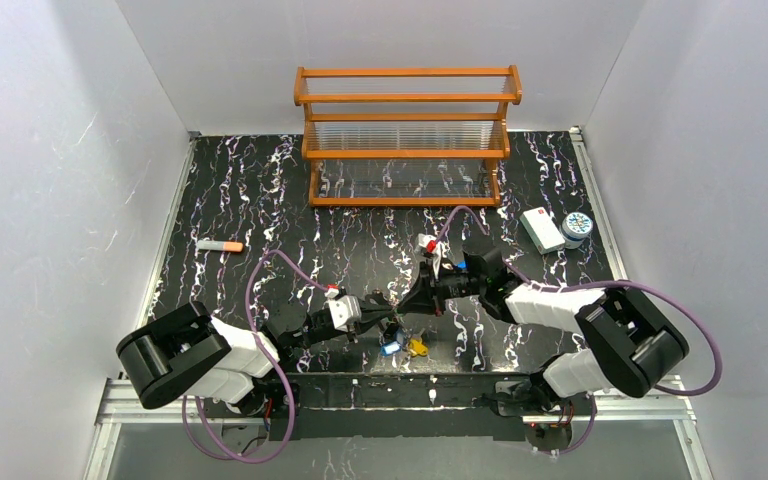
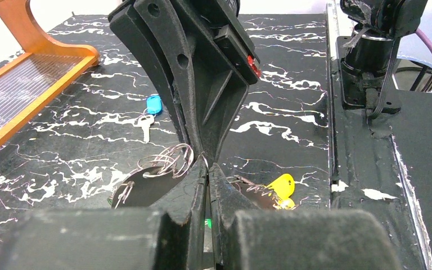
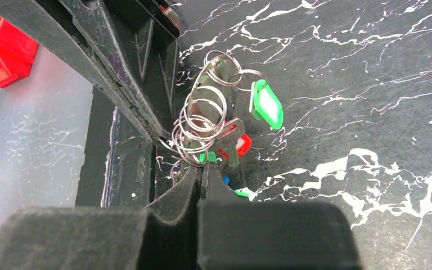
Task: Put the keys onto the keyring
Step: Adjust the key on the keyring.
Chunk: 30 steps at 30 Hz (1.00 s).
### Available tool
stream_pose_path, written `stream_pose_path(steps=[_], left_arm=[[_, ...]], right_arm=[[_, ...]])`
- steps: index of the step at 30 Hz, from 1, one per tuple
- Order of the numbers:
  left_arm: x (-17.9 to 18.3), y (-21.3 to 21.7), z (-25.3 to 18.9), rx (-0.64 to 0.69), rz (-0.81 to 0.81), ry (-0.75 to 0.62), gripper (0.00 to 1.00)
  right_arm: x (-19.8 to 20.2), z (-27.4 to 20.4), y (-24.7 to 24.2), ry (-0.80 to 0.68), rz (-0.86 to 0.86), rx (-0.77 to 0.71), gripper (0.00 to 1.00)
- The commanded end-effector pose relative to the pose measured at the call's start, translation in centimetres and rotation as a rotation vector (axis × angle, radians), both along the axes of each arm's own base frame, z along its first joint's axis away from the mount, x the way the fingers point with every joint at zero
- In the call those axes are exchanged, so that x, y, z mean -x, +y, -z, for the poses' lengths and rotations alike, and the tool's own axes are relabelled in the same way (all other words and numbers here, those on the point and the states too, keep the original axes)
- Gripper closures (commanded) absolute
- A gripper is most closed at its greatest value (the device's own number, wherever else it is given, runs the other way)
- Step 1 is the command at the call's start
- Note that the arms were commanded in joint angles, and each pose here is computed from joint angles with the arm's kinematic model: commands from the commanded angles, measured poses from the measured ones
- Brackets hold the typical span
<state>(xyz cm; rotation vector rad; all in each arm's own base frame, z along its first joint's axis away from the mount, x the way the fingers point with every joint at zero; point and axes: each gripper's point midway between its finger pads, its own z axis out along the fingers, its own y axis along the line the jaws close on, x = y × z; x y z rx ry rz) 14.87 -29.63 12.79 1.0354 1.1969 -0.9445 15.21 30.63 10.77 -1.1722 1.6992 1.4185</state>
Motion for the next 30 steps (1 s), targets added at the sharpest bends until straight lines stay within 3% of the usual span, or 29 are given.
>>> stream_pose_path(steps=[1,8,15,24,30], left_arm=[[0.1,-0.2,-2.7,0.077,0.013,-0.069,1.00],[0.1,-0.2,-2.8,0.079,0.014,-0.070,1.00],[0.2,-0.2,-2.9,0.081,0.013,-0.073,1.00],[0.2,-0.1,-3.1,0.088,0.012,-0.078,1.00],[0.3,0.2,-3.2,0.094,0.003,-0.081,1.00]], right_arm=[[-0.6,-0.4,0.5,-0.022,-0.015,-0.004,0.99],[-0.9,0.4,0.8,0.012,-0.021,0.020,0.99],[-0.8,-0.4,0.5,-0.042,-0.015,-0.002,0.78],[-0.1,-0.6,-0.5,-0.075,-0.001,0.003,0.78],[0.1,-1.0,-1.0,-0.128,0.007,-0.002,0.70]])
